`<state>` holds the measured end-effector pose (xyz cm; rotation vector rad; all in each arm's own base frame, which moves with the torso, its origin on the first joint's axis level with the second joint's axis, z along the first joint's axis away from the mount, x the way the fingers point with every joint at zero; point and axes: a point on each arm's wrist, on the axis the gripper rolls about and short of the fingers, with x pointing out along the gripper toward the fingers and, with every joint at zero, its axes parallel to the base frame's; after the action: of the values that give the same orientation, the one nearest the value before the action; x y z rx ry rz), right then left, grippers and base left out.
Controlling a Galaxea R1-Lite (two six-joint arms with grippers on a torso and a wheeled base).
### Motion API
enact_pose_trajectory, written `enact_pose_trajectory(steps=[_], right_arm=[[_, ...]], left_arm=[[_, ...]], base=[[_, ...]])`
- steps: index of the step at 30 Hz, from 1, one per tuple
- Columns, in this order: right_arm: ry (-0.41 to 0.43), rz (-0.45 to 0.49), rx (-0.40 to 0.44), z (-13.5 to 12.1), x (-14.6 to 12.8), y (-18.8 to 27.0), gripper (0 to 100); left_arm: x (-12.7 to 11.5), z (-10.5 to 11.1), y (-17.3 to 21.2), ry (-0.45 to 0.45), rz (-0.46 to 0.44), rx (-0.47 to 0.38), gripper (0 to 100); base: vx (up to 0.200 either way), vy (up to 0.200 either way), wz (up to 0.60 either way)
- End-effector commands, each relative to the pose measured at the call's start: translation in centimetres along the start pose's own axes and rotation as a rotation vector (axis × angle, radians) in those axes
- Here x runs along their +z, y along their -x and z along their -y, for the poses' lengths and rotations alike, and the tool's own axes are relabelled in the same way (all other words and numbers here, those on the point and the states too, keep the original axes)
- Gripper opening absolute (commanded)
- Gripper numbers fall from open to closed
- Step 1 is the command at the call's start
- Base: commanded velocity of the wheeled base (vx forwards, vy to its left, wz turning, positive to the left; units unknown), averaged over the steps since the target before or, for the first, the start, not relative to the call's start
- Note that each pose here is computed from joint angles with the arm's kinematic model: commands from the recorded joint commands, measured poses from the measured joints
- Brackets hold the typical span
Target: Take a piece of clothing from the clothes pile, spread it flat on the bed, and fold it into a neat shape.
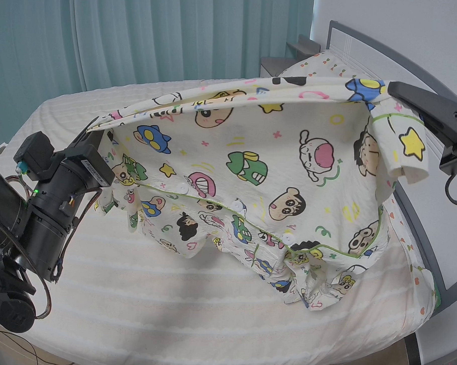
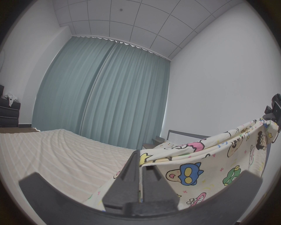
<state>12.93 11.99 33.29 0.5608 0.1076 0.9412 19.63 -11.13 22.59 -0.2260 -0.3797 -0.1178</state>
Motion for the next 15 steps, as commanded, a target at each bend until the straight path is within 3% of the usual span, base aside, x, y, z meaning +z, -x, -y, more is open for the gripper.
enact_pose_trajectory(steps=[1,15], right_arm=[[-0.001,-0.005,0.0,0.06,-0.07,-0.13,0],[-0.001,-0.016,0.02,0.01,0.03,-0.44,0]], left_arm=[[-0.07,-0.24,-0.16,-0.005,0.0,0.012,0],[0.47,-0.45,0.3,0.0,0.013,0.017,0]], base=[[0.0,0.2,0.0],[0.0,0.2,0.0]])
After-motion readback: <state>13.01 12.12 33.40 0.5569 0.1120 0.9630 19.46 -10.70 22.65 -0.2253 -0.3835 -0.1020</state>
